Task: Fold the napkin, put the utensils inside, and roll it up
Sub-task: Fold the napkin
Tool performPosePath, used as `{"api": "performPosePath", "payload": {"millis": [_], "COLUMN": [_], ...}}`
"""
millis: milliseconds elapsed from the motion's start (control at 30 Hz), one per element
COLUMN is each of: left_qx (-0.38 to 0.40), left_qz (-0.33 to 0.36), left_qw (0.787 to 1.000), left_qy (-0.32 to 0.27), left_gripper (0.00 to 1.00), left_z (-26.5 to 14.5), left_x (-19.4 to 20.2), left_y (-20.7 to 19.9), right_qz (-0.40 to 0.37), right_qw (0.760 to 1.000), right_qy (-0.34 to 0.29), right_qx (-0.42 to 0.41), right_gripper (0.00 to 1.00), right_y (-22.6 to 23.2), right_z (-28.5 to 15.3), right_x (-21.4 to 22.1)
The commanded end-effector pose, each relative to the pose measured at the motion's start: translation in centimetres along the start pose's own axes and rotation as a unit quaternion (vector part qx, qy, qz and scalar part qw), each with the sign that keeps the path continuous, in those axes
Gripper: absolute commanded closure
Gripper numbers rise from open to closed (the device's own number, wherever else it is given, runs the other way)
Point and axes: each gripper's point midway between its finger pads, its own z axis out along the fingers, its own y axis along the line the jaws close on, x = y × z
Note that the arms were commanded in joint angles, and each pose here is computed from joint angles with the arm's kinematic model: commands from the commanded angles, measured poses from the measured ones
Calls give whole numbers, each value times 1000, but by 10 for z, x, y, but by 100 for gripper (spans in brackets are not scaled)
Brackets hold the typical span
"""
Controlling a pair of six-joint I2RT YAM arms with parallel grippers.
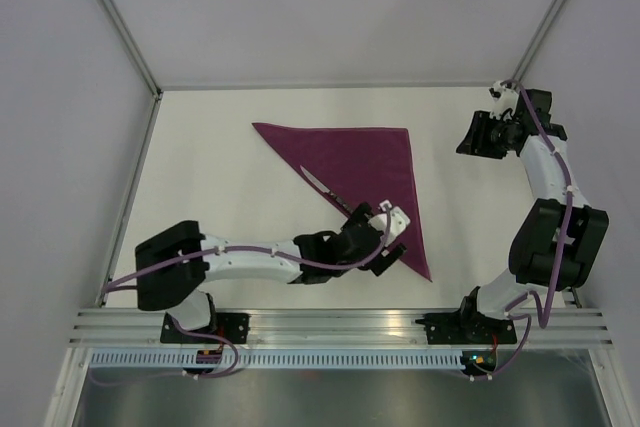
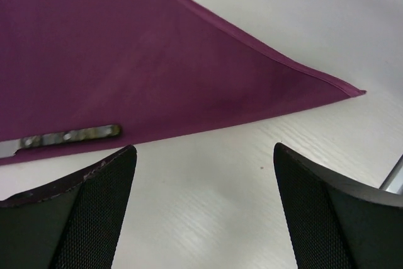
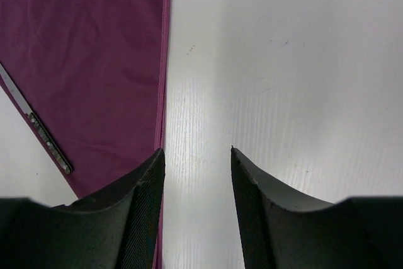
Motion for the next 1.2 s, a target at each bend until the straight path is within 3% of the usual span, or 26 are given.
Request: {"api": "performPosePath", "payload": {"millis": [0,67,333,633,1167], "left_qx": [3,16,62,90,72], "left_qz": [43,86,123,148,198], "left_qw": [998,995,989,982,975], "left_qy": [-53,-41,-60,-72,-76], "left_gripper": [7,8,11,15,27], "left_z": [17,27,45,51,71], "left_x": [-32,-16,-6,5,15], "left_y": [-35,-57,-114,-139,-158], "right_qz": [-4,-1,-1,-3,-2], "right_qw": [999,1000,1000,999,999], "right_qy": [-29,-26,-30,-34,-32], "right_qx": [-13,-14,-11,-9,-17], "right_gripper": [48,48,49,50,53], "right_y": [8,7,6,7,9], "right_z": [-4,-2,-2,-4,-3], "right_x": [-12,-11,-11,-11,-8]}}
